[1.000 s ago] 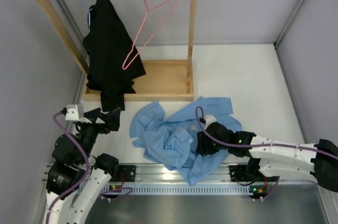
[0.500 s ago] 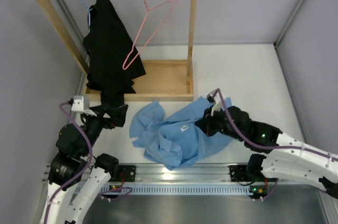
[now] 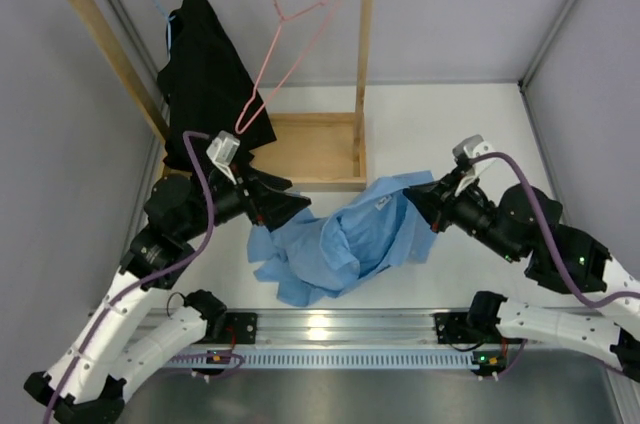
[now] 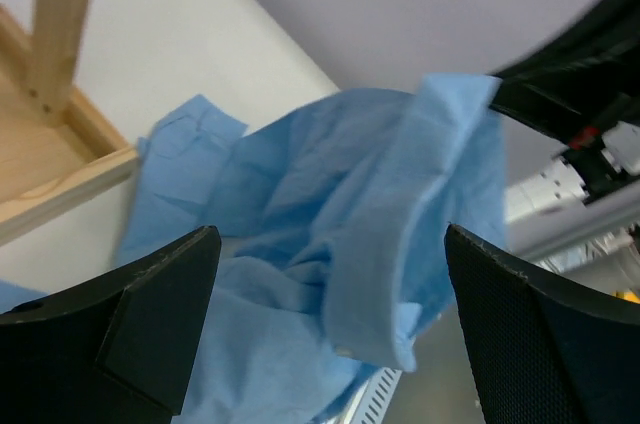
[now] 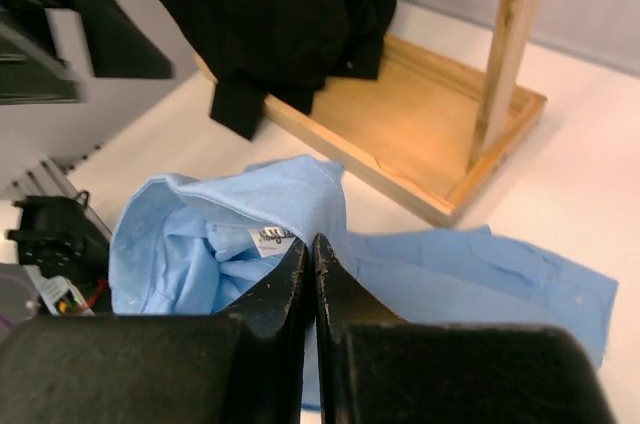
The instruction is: Place the shirt on the hanger
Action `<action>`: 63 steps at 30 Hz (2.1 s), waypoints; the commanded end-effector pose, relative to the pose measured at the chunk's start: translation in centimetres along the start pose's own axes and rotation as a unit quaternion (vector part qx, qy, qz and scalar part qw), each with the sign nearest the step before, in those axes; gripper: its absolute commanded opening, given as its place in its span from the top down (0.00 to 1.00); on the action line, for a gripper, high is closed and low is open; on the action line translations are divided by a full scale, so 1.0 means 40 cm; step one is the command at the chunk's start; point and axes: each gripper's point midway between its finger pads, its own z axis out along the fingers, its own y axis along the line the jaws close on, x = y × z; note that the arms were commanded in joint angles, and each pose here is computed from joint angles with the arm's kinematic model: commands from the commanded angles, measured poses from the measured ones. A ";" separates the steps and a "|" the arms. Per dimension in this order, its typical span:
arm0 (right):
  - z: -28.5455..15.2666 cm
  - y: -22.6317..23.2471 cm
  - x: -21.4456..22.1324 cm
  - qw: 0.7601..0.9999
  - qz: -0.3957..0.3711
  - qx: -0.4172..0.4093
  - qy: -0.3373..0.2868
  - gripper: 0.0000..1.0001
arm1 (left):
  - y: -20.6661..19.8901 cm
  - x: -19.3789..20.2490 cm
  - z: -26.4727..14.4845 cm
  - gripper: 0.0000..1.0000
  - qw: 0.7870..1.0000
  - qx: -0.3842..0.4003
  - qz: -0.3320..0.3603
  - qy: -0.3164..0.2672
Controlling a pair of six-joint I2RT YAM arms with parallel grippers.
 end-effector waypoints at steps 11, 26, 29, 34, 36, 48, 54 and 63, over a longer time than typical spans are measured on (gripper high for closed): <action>0.051 -0.096 0.048 0.988 0.003 0.141 0.056 1.00 | -0.033 0.126 0.106 0.10 0.993 -0.070 0.099 0.013; 0.089 -0.181 0.082 0.971 -0.013 0.226 0.079 1.00 | 0.053 0.240 0.155 0.42 0.952 -0.257 0.153 0.069; 0.094 -0.205 0.093 0.967 -0.010 0.242 0.084 1.00 | 0.059 0.248 0.160 0.41 0.949 -0.265 0.155 0.073; 0.101 -0.205 0.096 0.968 -0.001 0.235 0.085 1.00 | 0.070 0.255 0.173 0.73 0.943 -0.279 0.164 0.077; 0.102 -0.201 0.092 0.970 0.004 0.230 0.082 1.00 | 0.072 0.265 0.185 0.88 0.941 -0.281 0.167 0.083; 0.101 -0.134 0.267 0.982 0.058 0.127 0.126 0.58 | 0.034 0.126 0.188 1.00 0.938 -0.306 0.162 0.007; 0.071 -0.154 0.372 0.976 0.081 0.138 0.146 0.50 | 0.051 0.119 0.187 1.00 0.932 -0.329 0.155 -0.009; 0.047 -0.144 0.434 0.979 0.098 0.108 0.141 0.67 | 0.056 0.114 0.188 1.00 0.931 -0.333 0.150 -0.013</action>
